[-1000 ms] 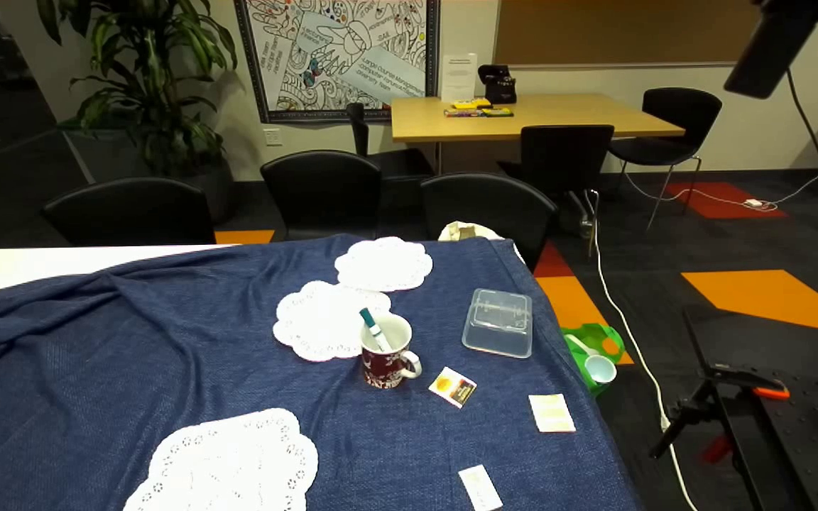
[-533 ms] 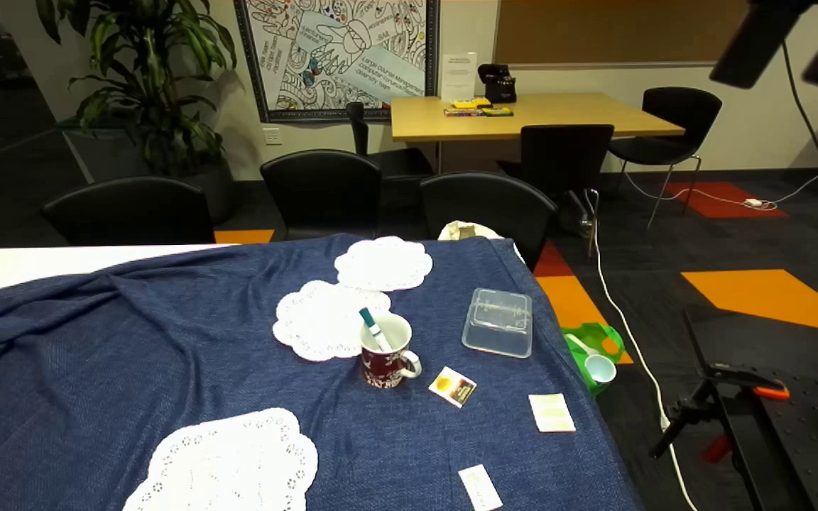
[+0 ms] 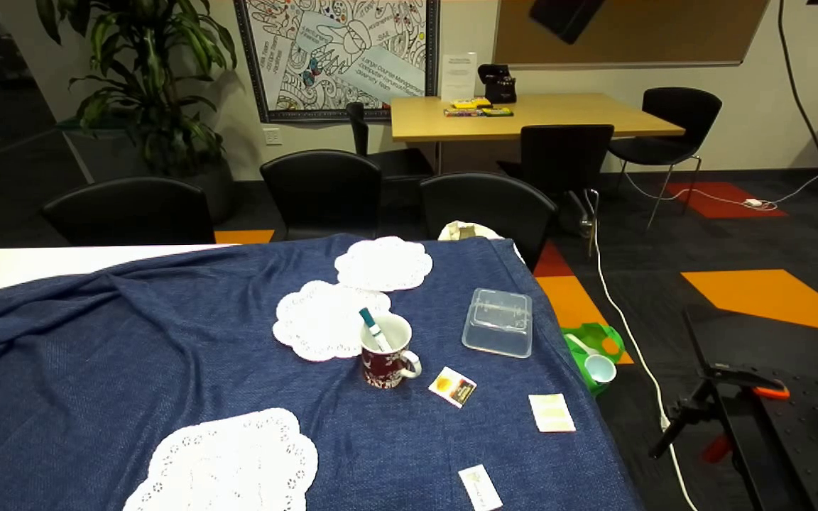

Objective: Put the marker in the mug on the left mug on the table

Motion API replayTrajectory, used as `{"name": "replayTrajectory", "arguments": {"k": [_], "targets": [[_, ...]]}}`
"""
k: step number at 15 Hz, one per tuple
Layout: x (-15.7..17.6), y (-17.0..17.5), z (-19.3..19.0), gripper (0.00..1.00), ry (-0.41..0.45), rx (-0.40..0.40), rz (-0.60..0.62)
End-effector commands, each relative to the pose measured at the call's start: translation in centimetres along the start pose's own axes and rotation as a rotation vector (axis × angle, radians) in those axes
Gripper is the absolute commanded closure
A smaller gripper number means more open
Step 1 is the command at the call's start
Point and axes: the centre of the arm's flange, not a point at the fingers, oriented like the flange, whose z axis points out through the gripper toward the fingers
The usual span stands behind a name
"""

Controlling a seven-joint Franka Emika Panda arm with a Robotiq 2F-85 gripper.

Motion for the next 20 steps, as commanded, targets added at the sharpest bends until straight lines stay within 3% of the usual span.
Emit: {"name": "replayTrajectory", "arguments": {"k": [1,11,20], "targets": [[3.0,0.1,5.5,0.0,0.047,-0.058,0.032],[1.8,5.1,19.1,0.0,0.05,-0.222,0.153],[-0.8,10.5,28.4,0.0,-0.082,-0.303,0.204]]}}
